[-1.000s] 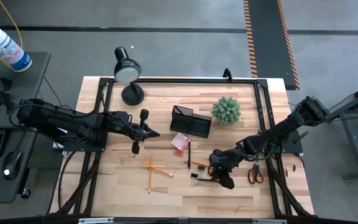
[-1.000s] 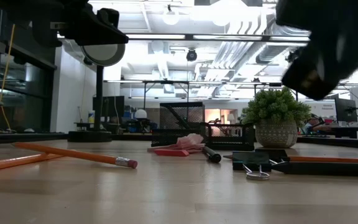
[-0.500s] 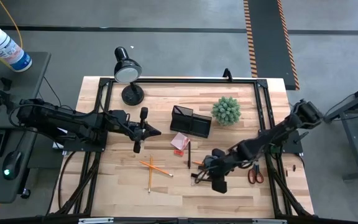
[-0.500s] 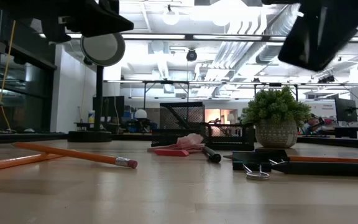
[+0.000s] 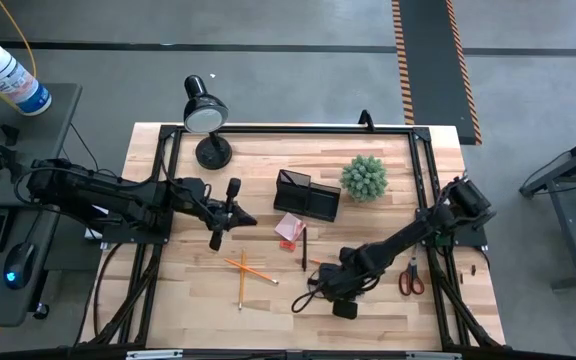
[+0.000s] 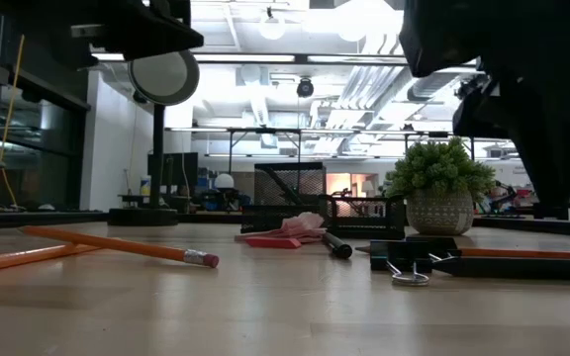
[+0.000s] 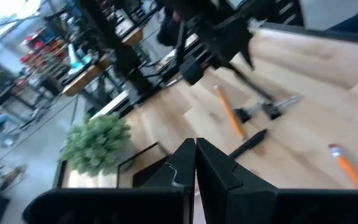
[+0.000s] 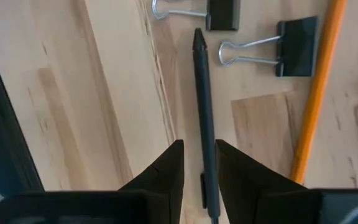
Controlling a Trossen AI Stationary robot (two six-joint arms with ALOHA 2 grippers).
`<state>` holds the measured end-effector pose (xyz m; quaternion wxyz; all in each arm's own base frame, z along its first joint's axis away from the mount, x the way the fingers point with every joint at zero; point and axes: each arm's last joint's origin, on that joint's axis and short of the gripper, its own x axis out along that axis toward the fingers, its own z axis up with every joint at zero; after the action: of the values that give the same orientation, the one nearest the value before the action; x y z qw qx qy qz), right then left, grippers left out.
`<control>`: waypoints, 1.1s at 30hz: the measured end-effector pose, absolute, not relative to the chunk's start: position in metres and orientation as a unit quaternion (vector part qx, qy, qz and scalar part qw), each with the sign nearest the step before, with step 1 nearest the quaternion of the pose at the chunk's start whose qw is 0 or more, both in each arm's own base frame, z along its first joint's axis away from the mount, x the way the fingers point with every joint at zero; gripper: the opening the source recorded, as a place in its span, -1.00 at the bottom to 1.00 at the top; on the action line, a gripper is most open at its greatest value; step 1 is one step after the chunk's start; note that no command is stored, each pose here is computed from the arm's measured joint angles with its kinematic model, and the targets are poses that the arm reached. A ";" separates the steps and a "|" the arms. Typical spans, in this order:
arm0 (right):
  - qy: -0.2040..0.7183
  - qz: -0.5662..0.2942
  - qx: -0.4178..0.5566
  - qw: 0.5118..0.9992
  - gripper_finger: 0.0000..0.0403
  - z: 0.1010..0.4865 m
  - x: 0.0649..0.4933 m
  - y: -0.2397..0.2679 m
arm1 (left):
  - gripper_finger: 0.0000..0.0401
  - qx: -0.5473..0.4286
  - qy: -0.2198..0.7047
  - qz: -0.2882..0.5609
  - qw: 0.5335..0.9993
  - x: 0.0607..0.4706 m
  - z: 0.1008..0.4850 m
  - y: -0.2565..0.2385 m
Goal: Pick and place office supplies into organizer
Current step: Put the bottom black pen into the black desk organizer
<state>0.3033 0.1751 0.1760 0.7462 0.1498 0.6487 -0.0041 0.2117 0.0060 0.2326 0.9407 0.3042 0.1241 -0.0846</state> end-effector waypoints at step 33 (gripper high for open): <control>0.675 -0.048 0.161 0.719 -0.59 0.149 0.303 0.176 | -0.99 0.319 0.109 -0.073 0.939 0.213 0.236 0.006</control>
<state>0.3033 0.1758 0.1494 0.7186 0.1609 0.6748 -0.0481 0.2130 0.0064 0.2358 0.9385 0.3194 0.1085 -0.0730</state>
